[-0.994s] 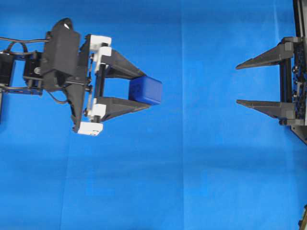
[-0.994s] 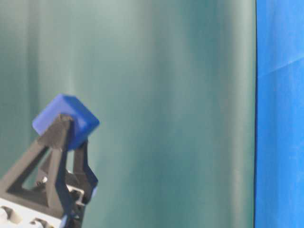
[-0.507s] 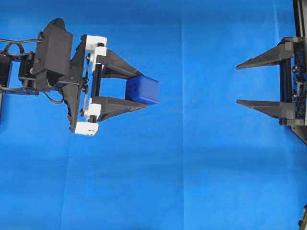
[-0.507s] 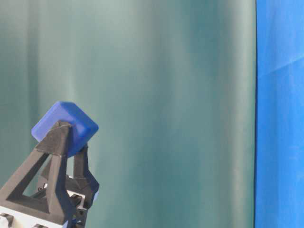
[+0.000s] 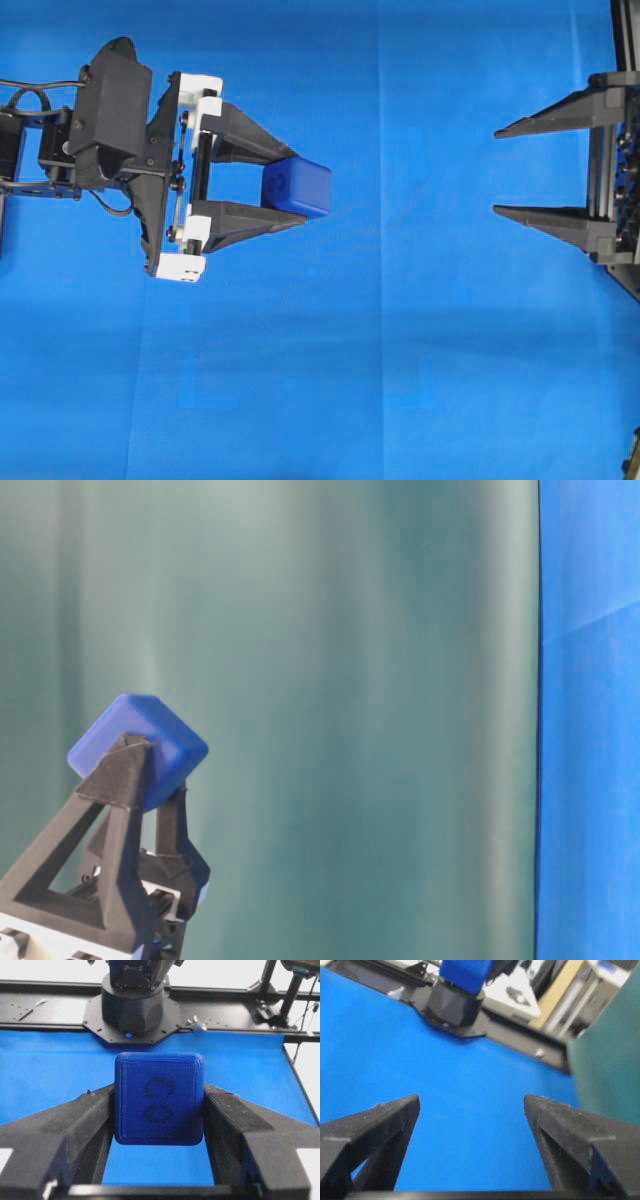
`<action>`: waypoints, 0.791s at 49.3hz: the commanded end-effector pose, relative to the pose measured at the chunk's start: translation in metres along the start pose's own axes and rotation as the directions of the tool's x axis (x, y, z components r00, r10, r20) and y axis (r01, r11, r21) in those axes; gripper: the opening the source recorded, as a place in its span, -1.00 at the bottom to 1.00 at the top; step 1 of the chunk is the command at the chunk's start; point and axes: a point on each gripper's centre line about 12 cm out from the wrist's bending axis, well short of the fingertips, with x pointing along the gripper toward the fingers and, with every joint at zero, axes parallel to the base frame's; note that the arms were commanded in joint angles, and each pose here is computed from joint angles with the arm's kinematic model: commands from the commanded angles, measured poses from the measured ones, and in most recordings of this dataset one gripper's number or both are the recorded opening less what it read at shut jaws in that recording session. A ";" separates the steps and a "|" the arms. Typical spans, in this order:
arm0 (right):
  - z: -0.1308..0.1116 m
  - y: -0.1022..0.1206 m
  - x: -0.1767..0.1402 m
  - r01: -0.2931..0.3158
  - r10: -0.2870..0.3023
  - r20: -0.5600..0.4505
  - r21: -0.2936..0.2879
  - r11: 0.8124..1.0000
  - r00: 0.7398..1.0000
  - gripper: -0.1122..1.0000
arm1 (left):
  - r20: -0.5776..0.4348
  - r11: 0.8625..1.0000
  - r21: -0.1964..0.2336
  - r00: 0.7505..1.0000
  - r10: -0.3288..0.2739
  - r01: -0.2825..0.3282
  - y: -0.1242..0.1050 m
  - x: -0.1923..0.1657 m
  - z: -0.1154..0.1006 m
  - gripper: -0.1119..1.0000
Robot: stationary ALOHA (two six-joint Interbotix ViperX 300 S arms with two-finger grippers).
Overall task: Handover the blue block to the right arm after grasping it with the left arm, then place it in the designated position.
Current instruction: 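Hold the cube raised while the right gripper rotates and approaches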
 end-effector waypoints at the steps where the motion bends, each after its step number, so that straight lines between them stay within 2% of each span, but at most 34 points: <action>1: 0.015 -0.003 0.002 0.005 -0.001 0.040 -0.079 0.997 0.999 0.94 | 0.040 1.000 -0.004 0.999 0.002 -0.002 0.001 -0.005 0.012 0.03; 6: 0.018 -0.002 0.001 0.000 0.012 0.051 -0.218 0.976 0.999 0.94 | 0.040 1.000 -0.005 0.999 0.003 -0.002 0.001 -0.005 0.012 0.03; 10: 0.022 -0.001 0.002 -0.001 0.024 0.062 -0.342 0.940 0.998 0.94 | 0.040 1.000 -0.005 0.999 0.004 -0.004 0.002 -0.005 0.012 0.03; 16: 0.026 0.001 0.001 0.003 0.049 0.086 -0.515 0.857 0.995 0.94 | 0.043 1.000 -0.004 0.999 0.004 -0.004 0.002 -0.005 0.013 0.03; 20: 0.026 0.004 0.001 0.003 0.068 0.094 -0.605 0.796 0.993 0.94 | 0.045 1.000 -0.004 0.999 0.004 -0.003 0.002 -0.005 0.013 0.03; 24: 0.027 0.006 0.001 0.001 0.082 0.097 -0.656 0.755 0.992 0.94 | 0.043 1.000 -0.007 0.999 0.004 -0.004 0.002 -0.005 0.012 0.03; 35: 0.024 0.009 0.002 -0.015 0.097 0.079 -0.693 0.721 0.992 0.94 | 0.046 1.000 -0.008 0.999 0.004 -0.003 0.002 -0.005 0.013 0.03; 39: 0.024 0.011 0.003 -0.018 0.107 0.075 -0.735 0.678 0.991 0.94 | 0.048 1.000 -0.008 0.999 0.004 -0.003 0.002 -0.005 0.013 0.03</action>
